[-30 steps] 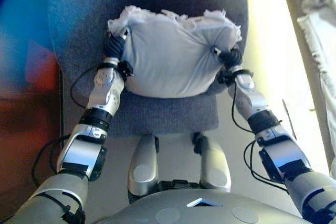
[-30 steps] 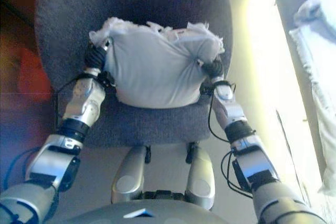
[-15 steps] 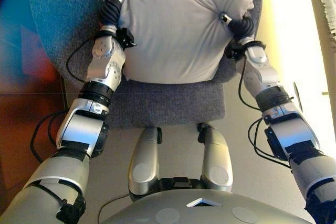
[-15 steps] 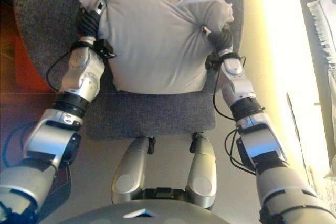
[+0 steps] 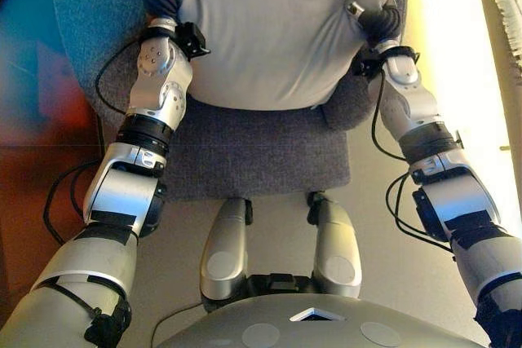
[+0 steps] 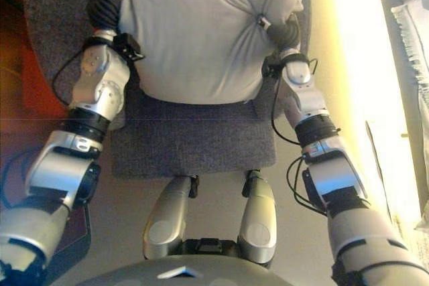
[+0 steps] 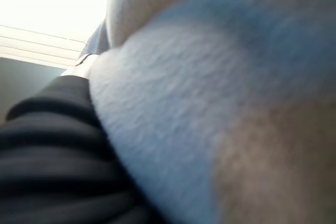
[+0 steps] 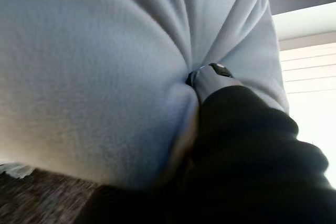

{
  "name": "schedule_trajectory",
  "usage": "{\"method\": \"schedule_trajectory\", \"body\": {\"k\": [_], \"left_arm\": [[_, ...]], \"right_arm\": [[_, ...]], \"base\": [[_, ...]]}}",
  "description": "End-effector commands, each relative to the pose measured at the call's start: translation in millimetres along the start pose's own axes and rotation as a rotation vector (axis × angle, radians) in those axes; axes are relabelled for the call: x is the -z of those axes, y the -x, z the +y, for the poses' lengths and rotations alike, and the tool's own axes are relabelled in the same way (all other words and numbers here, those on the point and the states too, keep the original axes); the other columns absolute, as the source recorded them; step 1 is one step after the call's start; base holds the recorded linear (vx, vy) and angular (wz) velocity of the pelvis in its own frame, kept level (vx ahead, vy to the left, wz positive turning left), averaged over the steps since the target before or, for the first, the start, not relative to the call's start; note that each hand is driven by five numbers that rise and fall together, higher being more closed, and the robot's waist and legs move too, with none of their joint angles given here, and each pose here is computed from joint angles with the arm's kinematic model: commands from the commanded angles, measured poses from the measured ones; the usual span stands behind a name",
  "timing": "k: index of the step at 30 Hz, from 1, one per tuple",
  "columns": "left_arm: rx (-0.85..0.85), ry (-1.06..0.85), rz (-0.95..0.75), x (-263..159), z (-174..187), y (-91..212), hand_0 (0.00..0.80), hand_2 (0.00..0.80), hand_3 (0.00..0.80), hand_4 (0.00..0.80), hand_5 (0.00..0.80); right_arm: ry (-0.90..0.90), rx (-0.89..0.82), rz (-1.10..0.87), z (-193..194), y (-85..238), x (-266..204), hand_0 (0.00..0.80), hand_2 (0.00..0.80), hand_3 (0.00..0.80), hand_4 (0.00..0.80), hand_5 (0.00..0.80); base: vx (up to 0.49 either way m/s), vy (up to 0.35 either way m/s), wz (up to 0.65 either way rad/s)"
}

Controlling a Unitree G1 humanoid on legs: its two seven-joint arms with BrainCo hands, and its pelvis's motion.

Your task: Pick up the cushion and take it to the sofa

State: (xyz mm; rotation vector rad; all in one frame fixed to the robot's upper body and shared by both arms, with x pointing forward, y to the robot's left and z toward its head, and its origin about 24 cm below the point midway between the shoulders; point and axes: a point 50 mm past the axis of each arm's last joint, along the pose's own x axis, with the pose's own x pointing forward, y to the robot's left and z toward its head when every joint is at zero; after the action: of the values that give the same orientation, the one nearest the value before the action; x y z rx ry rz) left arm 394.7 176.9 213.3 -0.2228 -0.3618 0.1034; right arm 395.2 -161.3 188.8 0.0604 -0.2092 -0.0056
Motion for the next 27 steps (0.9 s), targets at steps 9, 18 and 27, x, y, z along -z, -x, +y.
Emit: {"method": "schedule_trajectory", "body": {"k": [9,18,27], "left_arm": [[0.126,-0.003,-0.081,-34.2,-62.0,-18.1,0.8,0.8,0.8,0.8,0.8],[0.027,-0.031,0.05,-20.4,-39.4,-29.3,0.424,0.424,0.424,0.424,0.424],[-0.096,-0.11,0.05,-33.8,-9.7,-39.4,0.0,0.0,0.0,0.0,0.0]], "right_arm": [[0.029,-0.126,-0.155,46.6,-25.6,-59.3,0.8,0.8,0.8,0.8,0.8],[0.118,-0.117,0.028,33.7,-37.0,-37.7,0.088,0.088,0.088,0.088,0.088],[0.147,0.006,0.056,4.4,-42.6,-45.4,0.0,0.0,0.0,0.0,0.0]], "base": [[0.0,-0.006,0.05],[0.019,0.019,0.03],[-0.009,0.016,0.02]]}}
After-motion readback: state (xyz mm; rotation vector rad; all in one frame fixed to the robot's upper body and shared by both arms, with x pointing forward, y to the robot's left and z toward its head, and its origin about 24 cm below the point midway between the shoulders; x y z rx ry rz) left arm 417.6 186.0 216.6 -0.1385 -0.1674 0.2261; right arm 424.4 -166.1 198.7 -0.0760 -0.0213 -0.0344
